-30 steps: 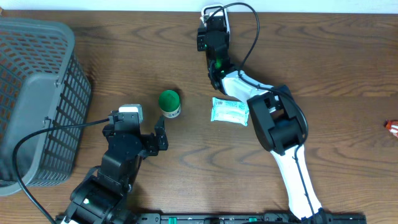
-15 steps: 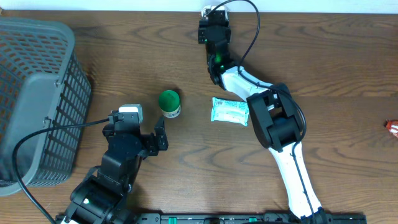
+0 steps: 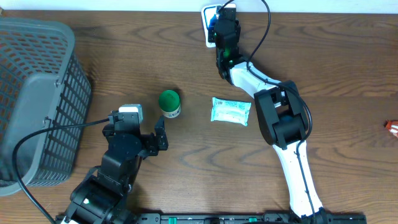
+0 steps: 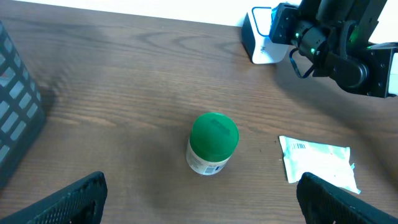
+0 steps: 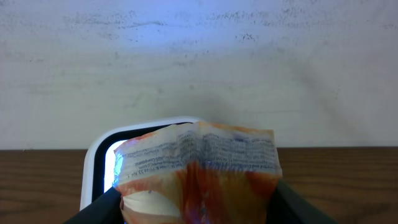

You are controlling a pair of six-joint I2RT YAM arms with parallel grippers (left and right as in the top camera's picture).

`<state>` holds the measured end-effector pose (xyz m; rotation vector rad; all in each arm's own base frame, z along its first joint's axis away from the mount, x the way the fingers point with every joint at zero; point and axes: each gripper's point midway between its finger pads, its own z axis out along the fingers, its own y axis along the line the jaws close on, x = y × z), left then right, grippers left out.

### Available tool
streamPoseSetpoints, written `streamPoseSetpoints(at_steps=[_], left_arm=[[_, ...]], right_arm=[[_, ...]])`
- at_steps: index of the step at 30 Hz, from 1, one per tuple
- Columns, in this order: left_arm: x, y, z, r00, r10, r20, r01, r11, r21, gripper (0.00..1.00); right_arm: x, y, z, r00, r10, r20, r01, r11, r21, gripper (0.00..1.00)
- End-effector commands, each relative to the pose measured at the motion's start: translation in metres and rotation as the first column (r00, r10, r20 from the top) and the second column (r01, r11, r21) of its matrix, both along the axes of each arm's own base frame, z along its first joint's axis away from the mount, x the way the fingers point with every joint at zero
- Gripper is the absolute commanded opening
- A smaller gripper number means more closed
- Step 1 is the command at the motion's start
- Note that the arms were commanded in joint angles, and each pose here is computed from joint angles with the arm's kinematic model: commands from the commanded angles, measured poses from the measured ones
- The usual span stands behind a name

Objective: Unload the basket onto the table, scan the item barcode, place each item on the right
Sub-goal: 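Hold the Kleenex pack in front of the scanner, then move the Kleenex pack to the table's right side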

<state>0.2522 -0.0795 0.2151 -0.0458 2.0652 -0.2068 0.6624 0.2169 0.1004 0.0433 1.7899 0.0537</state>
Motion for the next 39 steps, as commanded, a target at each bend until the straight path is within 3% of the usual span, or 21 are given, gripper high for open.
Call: streamPoseSetpoints(at_steps=[1,7,12,16,21,25,29,32,39], left_arm=[[0.001,0.003,0.002,1.000,0.009,0.011,-0.009,1.000,0.014,0.98],[0.001,0.003,0.002,1.000,0.009,0.011,-0.009,1.000,0.014,0.98],[0.001,0.003,0.002,1.000,0.009,0.011,-0.009,1.000,0.014,0.98],[0.001,0.003,0.002,1.000,0.009,0.011,-0.009,1.000,0.014,0.98],[0.001,0.003,0.002,1.000,0.009,0.011,-0.009,1.000,0.014,0.98],[0.001,0.003,0.002,1.000,0.009,0.011,-0.009,1.000,0.014,0.98],[0.001,0.003,0.002,1.000,0.009,0.011,-0.009,1.000,0.014,0.98],[0.001,0.003,0.002,1.000,0.009,0.011,-0.009,1.000,0.014,0.98],[0.001,0.003,0.002,1.000,0.009,0.011,-0.009,1.000,0.014,0.98]], right_arm=[[-0.001,0.006,-0.008,1.000,0.017,-0.019,-0.017,1.000,0.014,0.49],[-0.012,0.012,0.010,0.996,0.030,-0.086,-0.031,1.000,-0.005,0.49],[-0.036,0.011,0.068,0.989,0.041,-0.144,-0.045,0.999,-0.030,0.49],[-0.070,-0.006,0.116,0.974,0.034,-0.223,-0.049,0.997,-0.061,0.53],[-0.122,-0.044,0.134,0.918,-0.020,-0.397,-0.031,0.992,-0.123,0.51],[-0.161,-0.090,0.116,0.815,-0.123,-0.566,0.048,0.988,-0.146,0.51],[-0.198,-0.153,0.087,0.646,-0.270,-0.714,0.218,0.962,-0.167,0.47],[-0.214,-0.200,0.076,0.539,-0.355,-0.764,0.349,0.920,-0.181,0.53],[-0.242,-0.314,0.069,0.370,-0.475,-0.798,0.555,0.802,-0.220,0.60]])
